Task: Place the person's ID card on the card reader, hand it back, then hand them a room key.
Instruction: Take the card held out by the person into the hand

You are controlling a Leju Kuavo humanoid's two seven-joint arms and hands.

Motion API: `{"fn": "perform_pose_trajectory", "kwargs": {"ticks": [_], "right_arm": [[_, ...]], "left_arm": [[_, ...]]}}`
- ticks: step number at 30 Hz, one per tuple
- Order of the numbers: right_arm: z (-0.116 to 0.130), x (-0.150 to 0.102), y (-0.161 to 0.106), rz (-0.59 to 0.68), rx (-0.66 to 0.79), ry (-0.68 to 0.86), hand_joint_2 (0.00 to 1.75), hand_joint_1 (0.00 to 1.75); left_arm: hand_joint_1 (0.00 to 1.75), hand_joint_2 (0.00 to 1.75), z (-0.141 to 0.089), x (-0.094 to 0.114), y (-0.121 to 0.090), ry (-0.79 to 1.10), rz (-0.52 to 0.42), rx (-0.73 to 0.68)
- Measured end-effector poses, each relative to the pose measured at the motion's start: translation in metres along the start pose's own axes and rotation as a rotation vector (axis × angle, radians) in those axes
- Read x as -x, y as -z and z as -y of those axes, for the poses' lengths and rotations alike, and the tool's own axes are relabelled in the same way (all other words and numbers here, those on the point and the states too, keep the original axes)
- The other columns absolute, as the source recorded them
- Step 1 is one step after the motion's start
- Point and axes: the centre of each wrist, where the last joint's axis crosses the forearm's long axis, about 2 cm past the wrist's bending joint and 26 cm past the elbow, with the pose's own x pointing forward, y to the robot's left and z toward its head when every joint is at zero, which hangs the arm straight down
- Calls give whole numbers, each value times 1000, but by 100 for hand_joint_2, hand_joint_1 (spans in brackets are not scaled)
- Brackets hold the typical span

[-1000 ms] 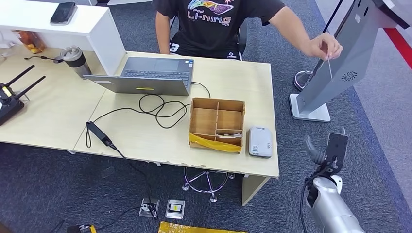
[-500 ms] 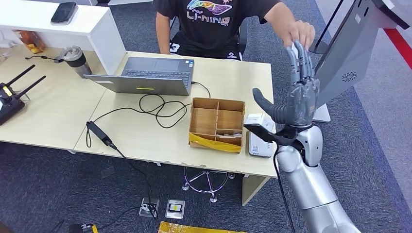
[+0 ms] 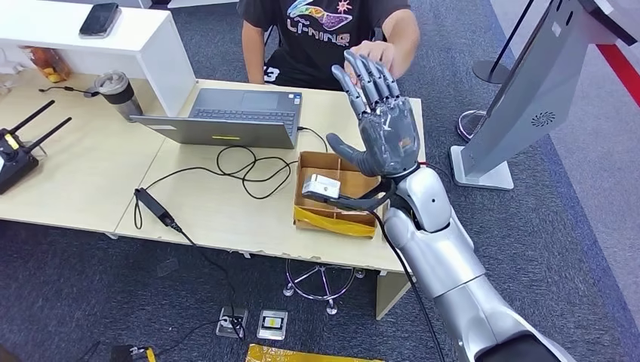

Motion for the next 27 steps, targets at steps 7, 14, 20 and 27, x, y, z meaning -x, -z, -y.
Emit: {"fn": "perform_pose_trajectory", "kwargs": {"ticks": [7,14,20,27], "right_arm": [[-14,16,-5,-89,-128,-33,175,0],[-22,25,-15,-120,-193,-45,175,0],[-27,25,-21,-127,-220,-38,175,1],[-31,24,-26,-129,-233,-29,175,161]], "left_arm": [[0,175,3,1,-2,-2,-5,7],[0,175,5,2,-3,-7,-11,8],[0,175,5,3,-3,-11,-16,-5],[0,175,6,3,-3,-15,-18,-5]]}}
